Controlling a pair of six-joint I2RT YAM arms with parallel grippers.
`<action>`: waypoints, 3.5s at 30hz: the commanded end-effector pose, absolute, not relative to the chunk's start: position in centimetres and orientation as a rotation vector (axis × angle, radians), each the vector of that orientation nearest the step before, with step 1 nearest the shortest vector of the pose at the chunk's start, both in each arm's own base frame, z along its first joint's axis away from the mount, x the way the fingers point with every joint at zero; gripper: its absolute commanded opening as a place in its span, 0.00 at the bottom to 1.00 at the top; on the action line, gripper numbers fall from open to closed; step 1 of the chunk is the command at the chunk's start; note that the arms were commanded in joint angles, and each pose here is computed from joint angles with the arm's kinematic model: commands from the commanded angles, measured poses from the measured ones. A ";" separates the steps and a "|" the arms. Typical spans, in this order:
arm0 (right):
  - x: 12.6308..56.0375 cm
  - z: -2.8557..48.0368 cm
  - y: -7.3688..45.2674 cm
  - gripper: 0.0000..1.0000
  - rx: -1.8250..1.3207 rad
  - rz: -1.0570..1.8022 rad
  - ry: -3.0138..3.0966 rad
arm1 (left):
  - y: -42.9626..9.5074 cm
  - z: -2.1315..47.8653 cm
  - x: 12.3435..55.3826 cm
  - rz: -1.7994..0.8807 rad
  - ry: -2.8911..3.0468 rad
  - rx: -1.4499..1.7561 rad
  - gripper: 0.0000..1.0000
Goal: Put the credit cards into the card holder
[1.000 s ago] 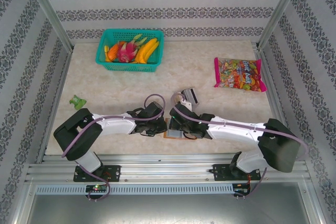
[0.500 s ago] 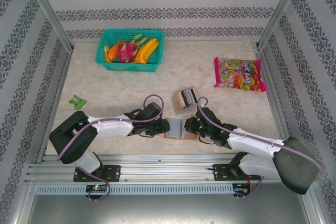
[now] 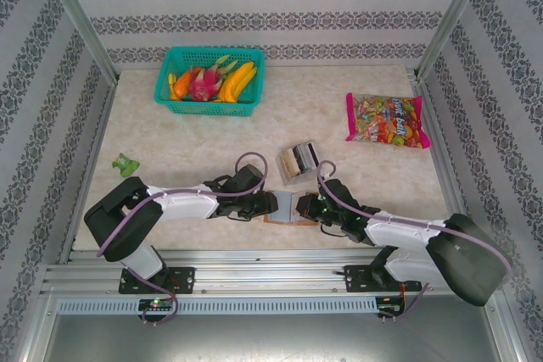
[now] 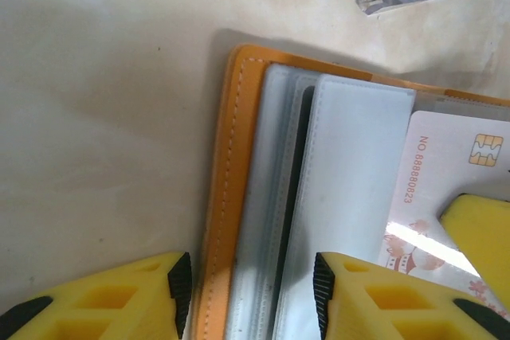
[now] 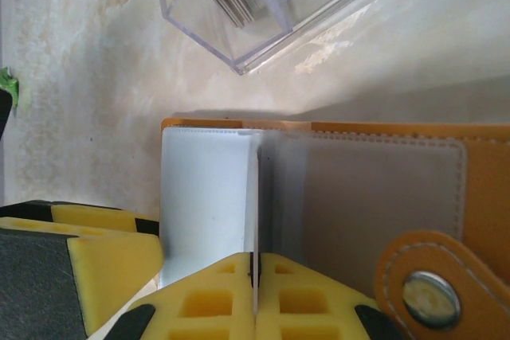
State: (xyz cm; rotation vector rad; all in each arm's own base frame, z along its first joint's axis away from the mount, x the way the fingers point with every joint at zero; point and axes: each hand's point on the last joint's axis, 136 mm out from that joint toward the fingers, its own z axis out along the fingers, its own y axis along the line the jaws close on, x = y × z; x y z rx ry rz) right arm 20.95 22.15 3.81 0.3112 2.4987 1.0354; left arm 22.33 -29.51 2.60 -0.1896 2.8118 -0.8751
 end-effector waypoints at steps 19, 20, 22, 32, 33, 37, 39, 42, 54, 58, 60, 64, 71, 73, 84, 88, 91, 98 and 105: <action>21.3 1.5 23.6 0.00 0.358 1.106 2.544 | -29.6 0.1 21.4 -0.796 2.906 -0.156 0.25; 21.2 1.4 23.7 0.00 0.353 1.109 2.552 | -29.6 0.1 21.4 -0.791 2.907 -0.161 0.25; 20.8 1.5 23.7 0.00 0.347 1.116 2.567 | -29.5 0.1 21.4 -0.784 2.907 -0.163 0.24; 19.7 1.7 22.5 0.00 0.314 1.128 2.634 | -28.8 -0.1 21.3 -0.741 2.911 -0.183 0.23; 19.7 1.6 22.7 0.00 0.306 1.129 2.640 | -28.9 -0.1 21.4 -0.742 2.910 -0.180 0.23; 19.8 1.6 23.7 0.00 0.277 1.197 2.642 | -29.1 0.1 21.5 -0.749 2.906 -0.174 0.23; 19.9 2.0 24.4 0.00 0.258 1.237 2.638 | -29.1 0.0 21.5 -0.746 2.909 -0.173 0.22; 19.9 1.9 24.5 0.00 0.245 1.244 2.645 | -28.9 0.0 21.4 -0.736 2.910 -0.175 0.22; 19.9 2.1 21.8 0.00 0.278 1.155 2.691 | -28.7 -0.2 21.5 -0.715 2.913 -0.182 0.21; 20.0 1.9 22.0 0.00 0.284 1.174 2.687 | -28.9 -0.1 21.6 -0.720 2.915 -0.176 0.21; 20.0 2.1 22.4 0.00 0.272 1.199 2.693 | -28.9 -0.1 21.6 -0.719 2.915 -0.174 0.21; 20.4 2.3 23.2 0.00 0.266 1.256 2.673 | -28.9 -0.1 21.6 -0.722 2.914 -0.175 0.21; 20.9 2.3 24.4 0.01 0.247 1.325 2.662 | -28.9 0.4 21.8 -0.719 2.900 -0.179 0.21; 20.8 2.1 24.3 0.04 0.245 1.314 2.672 | -28.7 0.5 21.9 -0.707 2.894 -0.181 0.22; 21.2 2.8 22.2 0.34 0.173 1.043 2.743 | -27.7 0.8 21.9 -0.656 2.881 -0.191 0.23; 21.1 2.2 21.6 0.37 0.165 0.968 2.787 | -28.0 0.9 22.0 -0.666 2.881 -0.182 0.22; 21.2 1.9 20.9 0.37 0.175 0.897 2.799 | -28.0 0.7 22.0 -0.664 2.884 -0.182 0.22; 21.5 2.8 21.8 0.23 0.095 0.940 2.778 | -28.0 0.6 21.9 -0.664 2.890 -0.180 0.22; 21.4 3.3 24.7 0.15 -0.010 1.035 2.785 | -28.4 0.5 22.0 -0.680 2.893 -0.177 0.22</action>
